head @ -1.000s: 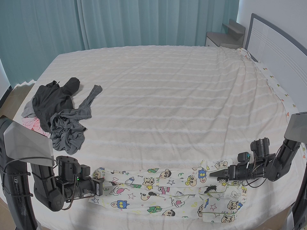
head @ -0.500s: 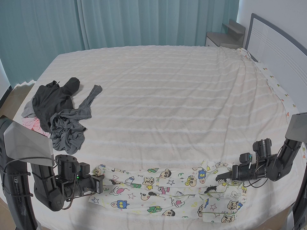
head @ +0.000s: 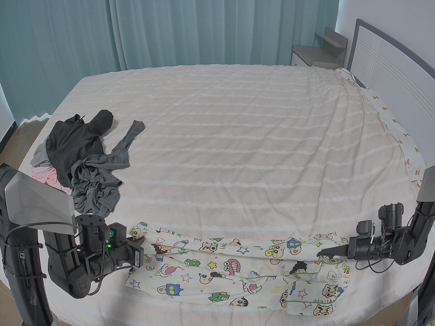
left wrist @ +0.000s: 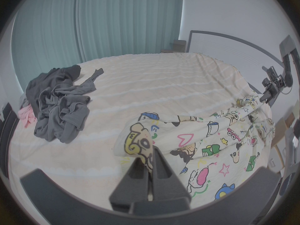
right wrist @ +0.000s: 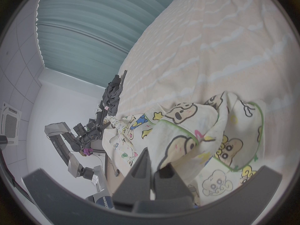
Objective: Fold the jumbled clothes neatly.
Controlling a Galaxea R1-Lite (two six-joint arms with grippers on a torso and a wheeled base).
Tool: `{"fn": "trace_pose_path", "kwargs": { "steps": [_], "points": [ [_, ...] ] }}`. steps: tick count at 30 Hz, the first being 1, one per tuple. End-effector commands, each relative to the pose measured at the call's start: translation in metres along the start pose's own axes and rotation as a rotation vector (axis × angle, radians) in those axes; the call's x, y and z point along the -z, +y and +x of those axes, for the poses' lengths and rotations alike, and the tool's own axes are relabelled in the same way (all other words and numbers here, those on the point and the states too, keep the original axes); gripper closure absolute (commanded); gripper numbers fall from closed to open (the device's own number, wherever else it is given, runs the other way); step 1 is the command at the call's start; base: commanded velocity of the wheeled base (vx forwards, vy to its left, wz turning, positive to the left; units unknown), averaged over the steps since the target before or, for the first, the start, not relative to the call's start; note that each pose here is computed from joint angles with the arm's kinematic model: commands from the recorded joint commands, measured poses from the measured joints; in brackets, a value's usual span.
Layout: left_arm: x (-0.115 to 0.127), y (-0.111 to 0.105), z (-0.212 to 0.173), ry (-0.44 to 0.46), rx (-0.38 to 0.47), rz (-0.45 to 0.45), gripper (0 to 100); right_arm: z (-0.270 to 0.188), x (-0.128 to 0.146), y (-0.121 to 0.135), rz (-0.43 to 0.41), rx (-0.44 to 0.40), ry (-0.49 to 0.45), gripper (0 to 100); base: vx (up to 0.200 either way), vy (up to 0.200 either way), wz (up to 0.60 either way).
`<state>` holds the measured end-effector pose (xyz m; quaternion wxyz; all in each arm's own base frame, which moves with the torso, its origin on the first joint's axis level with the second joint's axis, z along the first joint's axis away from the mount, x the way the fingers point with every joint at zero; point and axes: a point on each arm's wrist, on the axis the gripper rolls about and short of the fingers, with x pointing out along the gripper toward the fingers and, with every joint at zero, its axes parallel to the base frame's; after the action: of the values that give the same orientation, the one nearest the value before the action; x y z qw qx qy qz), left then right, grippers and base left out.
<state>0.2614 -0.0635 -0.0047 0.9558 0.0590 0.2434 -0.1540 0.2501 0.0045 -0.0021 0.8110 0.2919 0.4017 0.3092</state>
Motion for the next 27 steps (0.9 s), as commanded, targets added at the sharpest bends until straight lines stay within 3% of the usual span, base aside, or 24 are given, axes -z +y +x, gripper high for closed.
{"fn": "trace_pose_path", "kwargs": {
  "steps": [1, 12, 18, 27],
  "points": [
    [0.002, 0.0, -0.002, 0.009, -0.005, 0.038, 100, -0.007, 0.014, -0.001, 0.025, 0.006, 0.017, 100, 0.0, 0.0, 0.0],
    [0.024, -0.002, -0.001, 0.109, 0.009, 0.112, 100, -0.007, 0.036, -0.007, 0.033, 0.012, 0.09, 100, 0.0, 0.0, 0.0],
    [0.034, -0.002, 0.007, 0.138, -0.016, 0.116, 100, -0.007, 0.05, -0.011, -0.03, 0.027, 0.137, 100, 0.0, 0.0, 0.0],
    [0.042, -0.004, 0.008, 0.166, -0.011, 0.103, 100, -0.008, 0.054, -0.012, -0.037, 0.074, 0.145, 100, 0.0, 0.0, 0.0]
  ]
}}
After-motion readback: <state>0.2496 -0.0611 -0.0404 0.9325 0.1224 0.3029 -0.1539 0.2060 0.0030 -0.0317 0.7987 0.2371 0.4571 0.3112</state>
